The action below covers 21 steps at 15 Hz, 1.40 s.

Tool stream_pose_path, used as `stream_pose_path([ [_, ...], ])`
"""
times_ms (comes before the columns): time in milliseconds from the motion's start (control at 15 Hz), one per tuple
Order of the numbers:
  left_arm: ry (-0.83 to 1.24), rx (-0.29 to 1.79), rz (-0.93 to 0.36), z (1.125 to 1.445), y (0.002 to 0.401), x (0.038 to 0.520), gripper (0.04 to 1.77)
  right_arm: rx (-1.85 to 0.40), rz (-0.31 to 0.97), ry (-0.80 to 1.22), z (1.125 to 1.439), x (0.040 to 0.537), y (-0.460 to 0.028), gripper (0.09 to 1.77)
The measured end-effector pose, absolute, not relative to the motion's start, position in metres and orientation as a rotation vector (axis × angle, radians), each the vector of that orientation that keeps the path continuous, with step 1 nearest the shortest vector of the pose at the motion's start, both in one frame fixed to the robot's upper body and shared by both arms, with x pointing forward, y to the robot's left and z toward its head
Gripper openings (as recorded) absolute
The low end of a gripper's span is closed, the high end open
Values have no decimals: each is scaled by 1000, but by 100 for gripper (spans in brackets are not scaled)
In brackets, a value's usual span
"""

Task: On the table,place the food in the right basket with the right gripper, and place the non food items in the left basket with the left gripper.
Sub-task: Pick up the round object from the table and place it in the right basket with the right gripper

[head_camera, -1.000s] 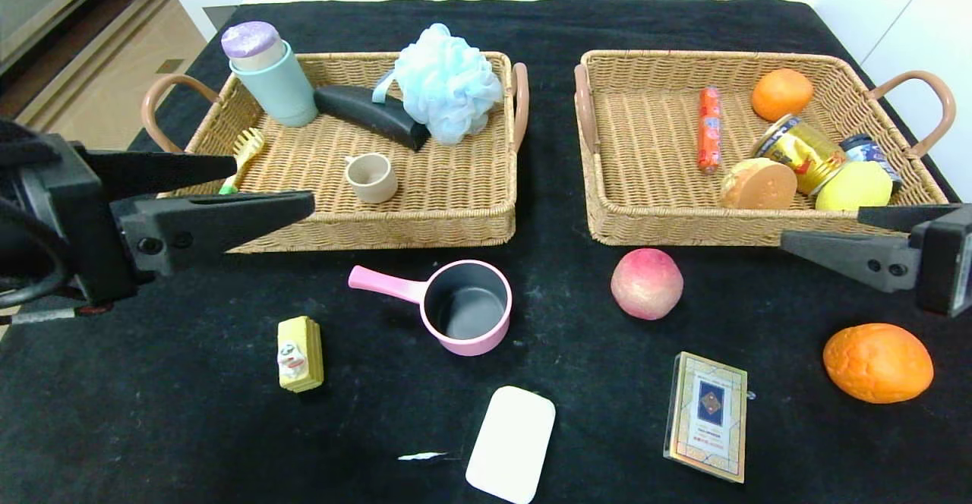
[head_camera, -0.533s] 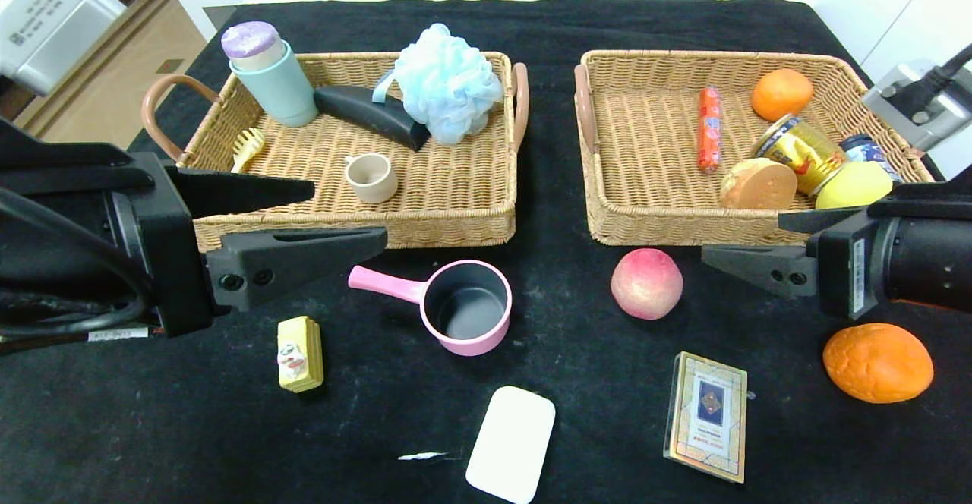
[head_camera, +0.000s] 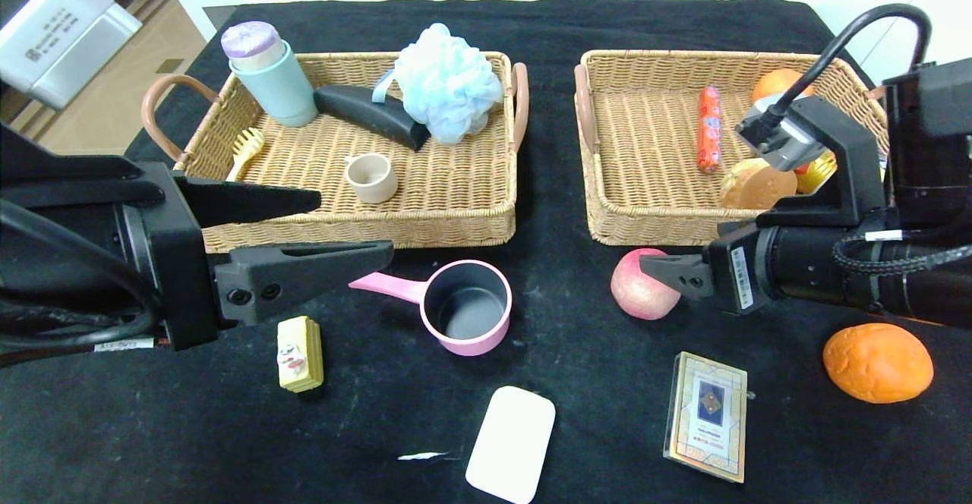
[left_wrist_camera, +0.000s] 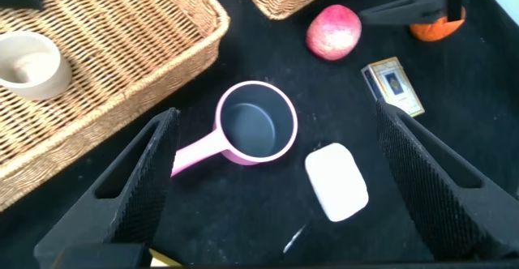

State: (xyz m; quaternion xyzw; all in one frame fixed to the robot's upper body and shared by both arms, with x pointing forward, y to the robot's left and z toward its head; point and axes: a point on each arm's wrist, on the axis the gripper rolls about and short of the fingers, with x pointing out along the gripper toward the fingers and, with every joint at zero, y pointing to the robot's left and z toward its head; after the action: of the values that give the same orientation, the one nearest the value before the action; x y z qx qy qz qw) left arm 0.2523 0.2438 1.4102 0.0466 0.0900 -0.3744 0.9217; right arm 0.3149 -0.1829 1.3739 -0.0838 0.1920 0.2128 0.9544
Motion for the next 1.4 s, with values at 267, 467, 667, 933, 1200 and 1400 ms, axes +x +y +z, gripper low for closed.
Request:
stream_pose_path([
  [267, 180, 99, -782, 1409, 241, 249, 172, -211, 378, 416, 1362, 326, -165, 171],
  [467, 179, 99, -781, 1409, 241, 248, 172, -197, 346, 438, 1355, 334, -157, 171],
  [667, 177, 99, -780, 1409, 241, 248, 172, -182, 306, 465, 1345, 341, -151, 171],
  [933, 176, 98, -780, 1409, 242, 248, 172, -169, 290, 503, 1332, 351, -144, 171],
  [1200, 178, 98, -781, 1409, 241, 248, 172, -167, 279, 520, 1325, 359, -141, 171],
  [1400, 177, 98, -781, 1409, 242, 247, 172, -163, 278, 514, 1324, 362, -140, 171],
])
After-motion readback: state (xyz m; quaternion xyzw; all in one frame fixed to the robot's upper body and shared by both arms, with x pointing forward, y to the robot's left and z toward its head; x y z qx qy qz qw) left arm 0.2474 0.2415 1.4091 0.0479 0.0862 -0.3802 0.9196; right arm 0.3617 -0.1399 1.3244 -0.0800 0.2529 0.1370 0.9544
